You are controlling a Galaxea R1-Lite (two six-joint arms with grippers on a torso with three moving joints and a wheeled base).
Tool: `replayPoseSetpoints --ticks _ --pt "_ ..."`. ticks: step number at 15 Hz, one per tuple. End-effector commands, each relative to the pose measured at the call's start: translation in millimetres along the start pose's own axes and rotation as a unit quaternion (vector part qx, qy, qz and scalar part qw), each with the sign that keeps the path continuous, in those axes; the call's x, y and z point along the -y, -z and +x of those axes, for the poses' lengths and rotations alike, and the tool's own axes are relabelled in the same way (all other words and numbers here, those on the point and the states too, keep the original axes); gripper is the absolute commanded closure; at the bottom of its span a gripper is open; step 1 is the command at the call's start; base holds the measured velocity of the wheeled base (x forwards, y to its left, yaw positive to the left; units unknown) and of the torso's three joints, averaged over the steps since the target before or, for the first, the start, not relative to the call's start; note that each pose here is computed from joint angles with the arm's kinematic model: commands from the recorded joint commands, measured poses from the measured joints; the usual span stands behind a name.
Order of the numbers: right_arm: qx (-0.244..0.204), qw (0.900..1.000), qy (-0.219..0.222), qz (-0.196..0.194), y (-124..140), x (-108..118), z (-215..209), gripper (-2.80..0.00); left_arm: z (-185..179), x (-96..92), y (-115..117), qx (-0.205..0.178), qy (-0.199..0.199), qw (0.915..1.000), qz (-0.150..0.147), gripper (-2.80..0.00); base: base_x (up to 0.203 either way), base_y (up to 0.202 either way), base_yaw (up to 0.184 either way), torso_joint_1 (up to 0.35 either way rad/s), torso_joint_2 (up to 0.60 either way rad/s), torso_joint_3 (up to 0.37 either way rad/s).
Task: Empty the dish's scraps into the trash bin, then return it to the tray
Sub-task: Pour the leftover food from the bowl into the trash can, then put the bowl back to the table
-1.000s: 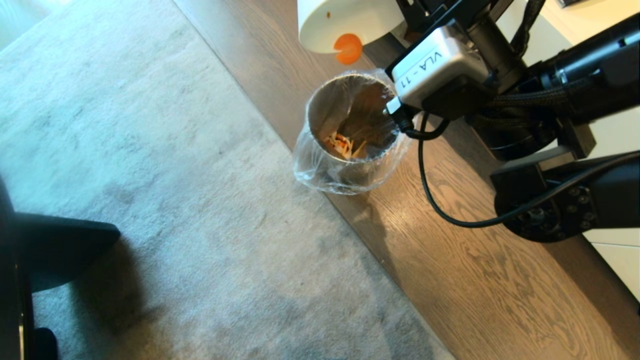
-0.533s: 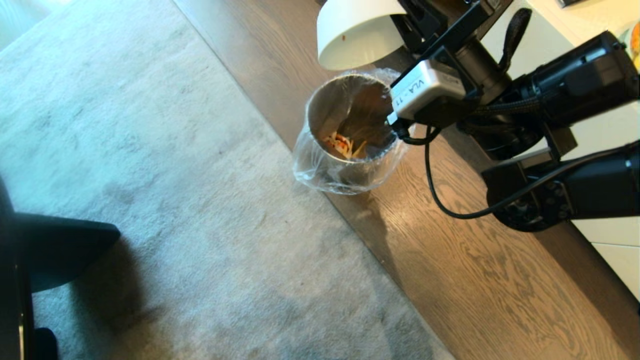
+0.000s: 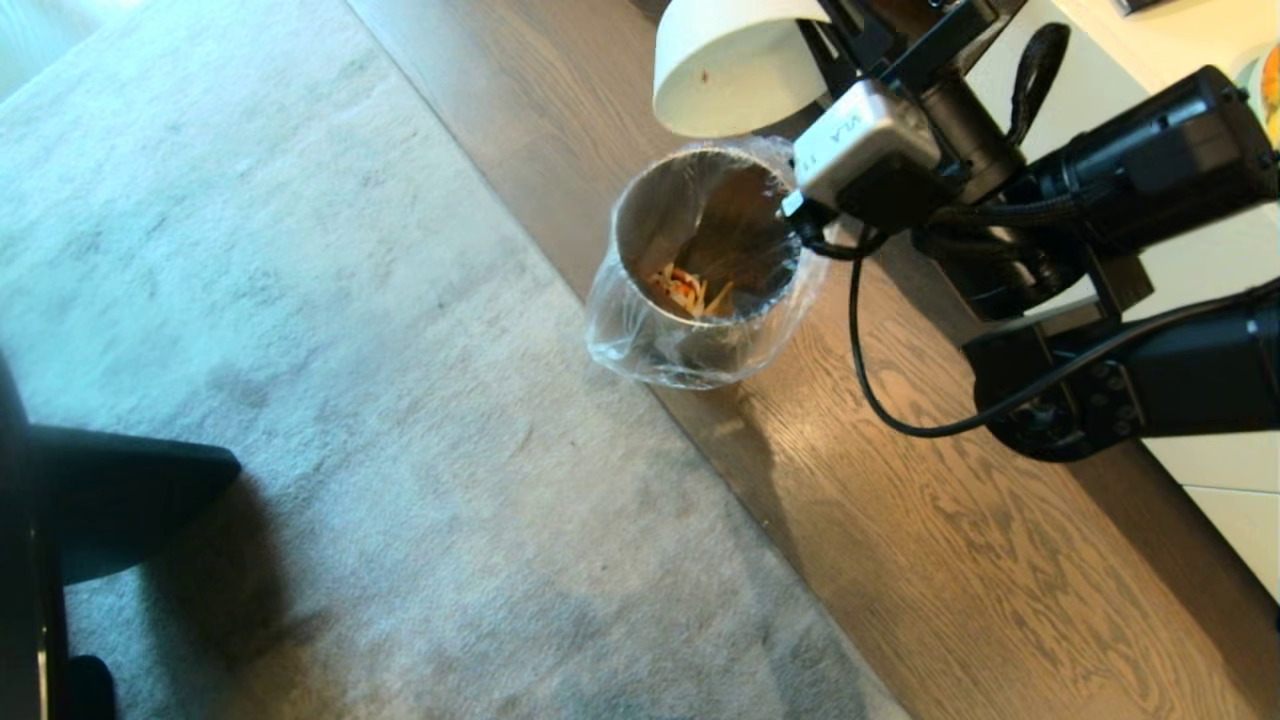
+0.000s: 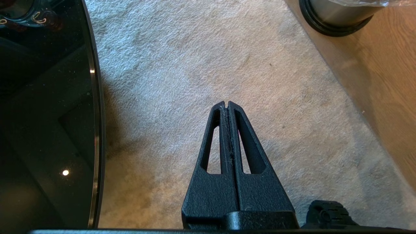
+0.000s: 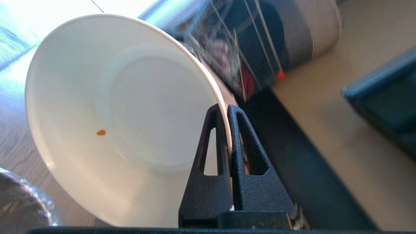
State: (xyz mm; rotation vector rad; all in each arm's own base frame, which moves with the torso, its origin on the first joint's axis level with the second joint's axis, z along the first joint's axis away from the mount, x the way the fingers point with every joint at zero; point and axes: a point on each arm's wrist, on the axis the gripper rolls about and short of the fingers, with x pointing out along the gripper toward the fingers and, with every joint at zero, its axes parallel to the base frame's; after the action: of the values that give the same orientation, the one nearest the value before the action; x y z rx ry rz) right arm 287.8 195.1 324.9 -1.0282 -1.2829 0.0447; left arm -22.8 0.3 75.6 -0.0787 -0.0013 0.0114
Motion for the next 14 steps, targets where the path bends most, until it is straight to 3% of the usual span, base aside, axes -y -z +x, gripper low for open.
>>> replayPoseSetpoints --ticks 1,4,7,9,14 --pt "-0.05 0.998 0.04 0.015 -0.9 17.3 1.4 0.0 0.0 0.0 0.0 0.0 0.0 1.0 -0.001 0.0 0.0 0.0 0.0 0.0 0.0 0.0" --pt "-0.112 0.992 0.031 0.049 -0.1 30.6 -1.4 0.0 0.0 0.0 0.0 0.0 -0.001 1.0 -0.001 0.0 0.0 0.0 0.0 0.0 0.0 0.0" --pt "-0.196 0.976 0.004 0.092 2.6 28.2 -23.0 0.0 0.0 0.0 0.0 0.0 0.0 1.0 -0.001 0.0 0.0 0.0 0.0 0.0 0.0 0.0" --pt "-0.248 0.962 0.001 0.114 8.5 39.7 -36.6 0.0 0.0 0.0 0.0 0.0 0.0 1.0 -0.001 0.0 0.0 0.0 0.0 0.0 0.0 0.0" --pt "-0.376 0.913 -0.017 0.158 30.9 84.9 -64.4 0.0 0.0 0.0 0.0 0.0 0.0 1.0 -0.001 0.0 0.0 0.0 0.0 0.0 0.0 0.0"
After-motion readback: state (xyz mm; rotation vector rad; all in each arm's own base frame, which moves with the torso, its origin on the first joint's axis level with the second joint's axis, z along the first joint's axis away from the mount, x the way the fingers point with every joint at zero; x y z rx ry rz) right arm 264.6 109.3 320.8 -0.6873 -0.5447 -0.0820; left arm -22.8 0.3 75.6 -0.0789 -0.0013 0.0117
